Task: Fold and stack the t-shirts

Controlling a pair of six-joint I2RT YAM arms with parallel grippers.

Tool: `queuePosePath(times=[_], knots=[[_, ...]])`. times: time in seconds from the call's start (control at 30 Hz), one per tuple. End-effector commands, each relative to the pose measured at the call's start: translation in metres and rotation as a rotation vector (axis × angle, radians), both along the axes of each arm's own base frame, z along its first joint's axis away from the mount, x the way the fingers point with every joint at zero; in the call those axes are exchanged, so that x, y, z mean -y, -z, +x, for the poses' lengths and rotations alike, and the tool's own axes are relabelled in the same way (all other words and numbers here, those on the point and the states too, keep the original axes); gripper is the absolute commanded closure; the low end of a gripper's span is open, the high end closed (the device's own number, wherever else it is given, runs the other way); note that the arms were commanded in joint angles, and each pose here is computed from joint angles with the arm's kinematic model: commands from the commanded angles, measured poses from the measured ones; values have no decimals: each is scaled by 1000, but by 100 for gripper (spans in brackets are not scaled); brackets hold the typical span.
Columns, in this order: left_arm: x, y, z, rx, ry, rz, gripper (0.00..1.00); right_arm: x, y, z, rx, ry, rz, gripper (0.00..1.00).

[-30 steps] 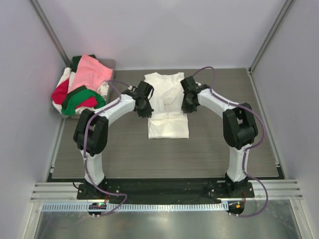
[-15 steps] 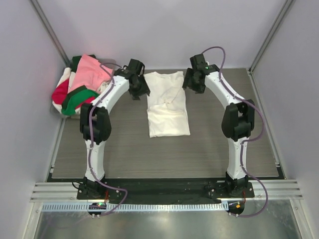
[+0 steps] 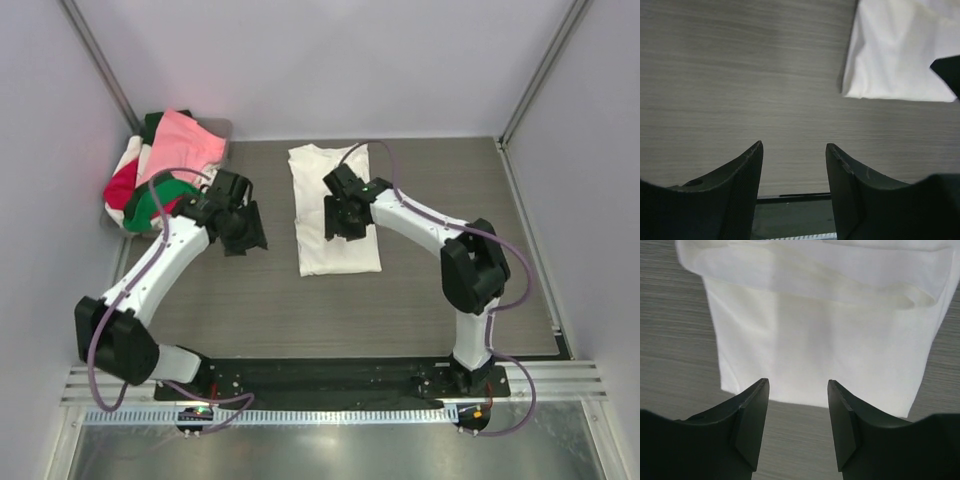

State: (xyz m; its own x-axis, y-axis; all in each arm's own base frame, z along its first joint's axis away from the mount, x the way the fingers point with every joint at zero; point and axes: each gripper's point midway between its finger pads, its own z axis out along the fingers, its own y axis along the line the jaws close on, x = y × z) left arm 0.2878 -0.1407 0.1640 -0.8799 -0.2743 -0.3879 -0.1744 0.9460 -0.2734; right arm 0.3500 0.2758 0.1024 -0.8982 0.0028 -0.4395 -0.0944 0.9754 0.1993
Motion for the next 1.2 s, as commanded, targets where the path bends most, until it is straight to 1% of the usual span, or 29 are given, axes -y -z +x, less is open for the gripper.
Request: queuePosePath(times=[0.0,0.03,0.1,0.27,0.4,0.43,0.57,0.63,0.67,0.7,0.73,0.77,0.8,0.9,0.97,1.0,1.07,1.1,1.13,1.17], knots=[[-34,11,-26,12,15,133,46,2,15,20,7,49,-19,44],[-41,7,-33,33,19,153,46,1,20,22,5,48,-28,45],[-46,16,-43,27,41,171,46,-3,29,30,2,41,-46,45],[-64,24,-53,60,45,239,47,-3,44,43,-12,29,-99,45],[-59,20,-49,95,59,214,47,1,48,61,-4,38,-141,46],[-60,20,-48,101,57,217,47,5,55,64,-11,44,-161,46],[-60,23,-47,93,57,222,48,17,62,79,-21,66,-195,46],[-59,27,-47,78,60,221,48,17,51,97,6,88,-174,46],[-59,28,-46,77,61,222,48,19,61,99,-19,92,-196,46],[-59,29,-46,74,61,223,48,12,37,120,44,101,-165,46],[-59,29,-46,71,61,224,48,14,29,131,64,116,-165,46],[-59,31,-46,66,63,227,48,20,33,137,60,132,-201,45],[-59,32,-46,62,59,231,48,15,-2,160,151,157,-152,42],[-59,33,-46,59,59,232,48,28,-48,184,247,223,-86,41],[-59,34,-46,56,59,227,48,39,-71,188,291,260,-55,41],[-56,35,-46,53,66,216,48,50,-75,173,281,268,-73,40],[-50,36,-46,49,68,184,48,55,-87,163,314,270,-50,39],[-47,36,-45,49,60,164,47,65,-79,136,272,258,-54,38],[-41,36,-44,53,56,134,47,68,-73,125,255,251,-46,36],[-27,37,-41,54,46,55,46,71,-70,119,258,261,-21,35]])
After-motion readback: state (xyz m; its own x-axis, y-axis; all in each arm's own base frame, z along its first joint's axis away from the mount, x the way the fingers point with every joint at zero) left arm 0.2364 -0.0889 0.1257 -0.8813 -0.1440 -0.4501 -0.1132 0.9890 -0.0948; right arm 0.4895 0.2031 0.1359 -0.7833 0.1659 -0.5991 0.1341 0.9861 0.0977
